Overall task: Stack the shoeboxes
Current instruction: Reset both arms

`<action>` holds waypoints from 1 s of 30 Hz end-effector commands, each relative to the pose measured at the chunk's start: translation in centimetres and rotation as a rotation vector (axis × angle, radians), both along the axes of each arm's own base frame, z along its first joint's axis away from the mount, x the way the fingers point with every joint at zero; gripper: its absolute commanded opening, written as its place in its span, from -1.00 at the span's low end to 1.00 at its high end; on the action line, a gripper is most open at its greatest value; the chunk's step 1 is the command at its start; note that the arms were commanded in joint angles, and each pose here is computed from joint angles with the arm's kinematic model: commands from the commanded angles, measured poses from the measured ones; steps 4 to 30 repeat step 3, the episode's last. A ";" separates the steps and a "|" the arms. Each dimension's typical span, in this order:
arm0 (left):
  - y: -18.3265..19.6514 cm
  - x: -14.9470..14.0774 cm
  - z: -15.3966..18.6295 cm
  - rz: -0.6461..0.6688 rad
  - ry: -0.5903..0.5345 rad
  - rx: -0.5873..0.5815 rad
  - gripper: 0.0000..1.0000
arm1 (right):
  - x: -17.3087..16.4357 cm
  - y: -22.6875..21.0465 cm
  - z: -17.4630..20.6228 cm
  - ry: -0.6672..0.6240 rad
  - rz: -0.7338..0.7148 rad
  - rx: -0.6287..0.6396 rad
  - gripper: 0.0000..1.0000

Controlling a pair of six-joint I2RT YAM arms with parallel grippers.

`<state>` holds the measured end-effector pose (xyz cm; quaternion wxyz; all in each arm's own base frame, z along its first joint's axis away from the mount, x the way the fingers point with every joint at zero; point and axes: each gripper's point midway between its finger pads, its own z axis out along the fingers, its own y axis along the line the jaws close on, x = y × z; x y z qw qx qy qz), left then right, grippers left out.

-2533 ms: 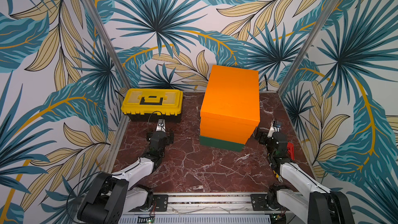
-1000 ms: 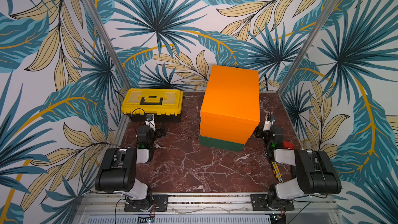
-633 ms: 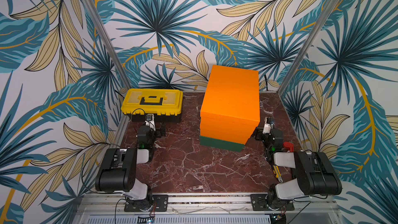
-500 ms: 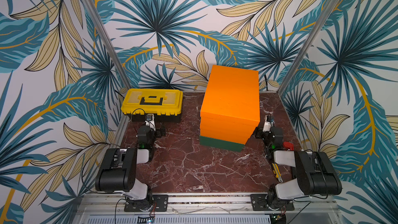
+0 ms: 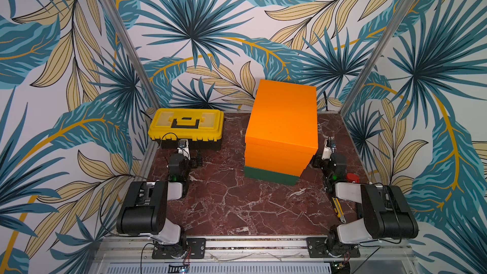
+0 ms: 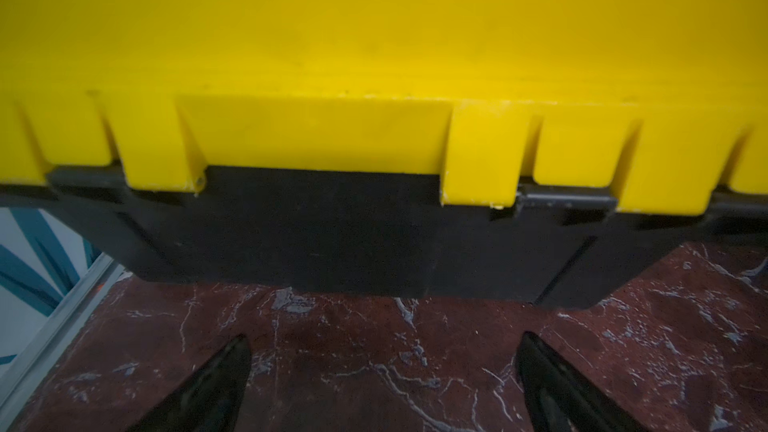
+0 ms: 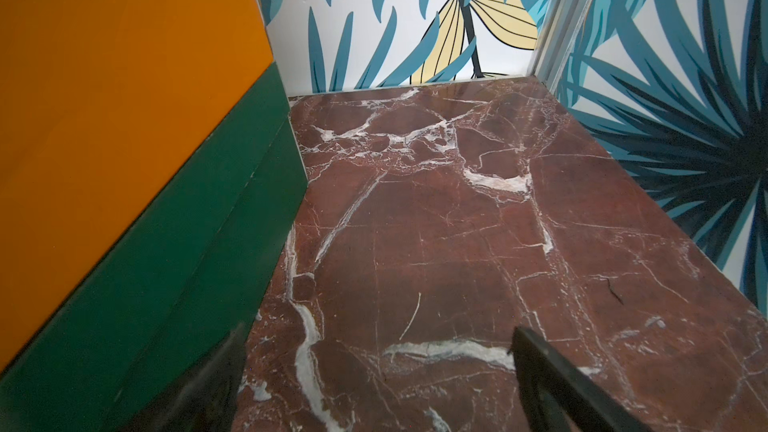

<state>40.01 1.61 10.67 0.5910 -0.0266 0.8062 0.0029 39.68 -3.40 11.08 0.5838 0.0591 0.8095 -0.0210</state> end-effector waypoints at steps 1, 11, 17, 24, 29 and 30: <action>0.0 0.5 0.8 0.001 -0.031 0.002 0.99 | 0.0 0.0 -0.2 0.014 -0.007 -0.002 0.99; 0.0 0.5 0.8 0.001 -0.030 0.004 0.99 | 0.0 0.0 -0.2 0.013 -0.007 -0.001 0.99; 0.0 0.5 0.8 0.001 -0.030 0.004 0.99 | 0.0 0.0 -0.2 0.013 -0.007 -0.001 0.99; 0.0 0.5 0.8 0.001 -0.030 0.004 0.99 | 0.0 0.0 -0.2 0.013 -0.007 -0.001 0.99; 0.0 0.5 0.8 0.001 -0.030 0.004 0.99 | 0.0 0.0 -0.2 0.013 -0.007 -0.001 0.99; 0.0 0.5 0.8 0.001 -0.030 0.004 0.99 | 0.0 0.0 -0.2 0.013 -0.007 -0.001 0.99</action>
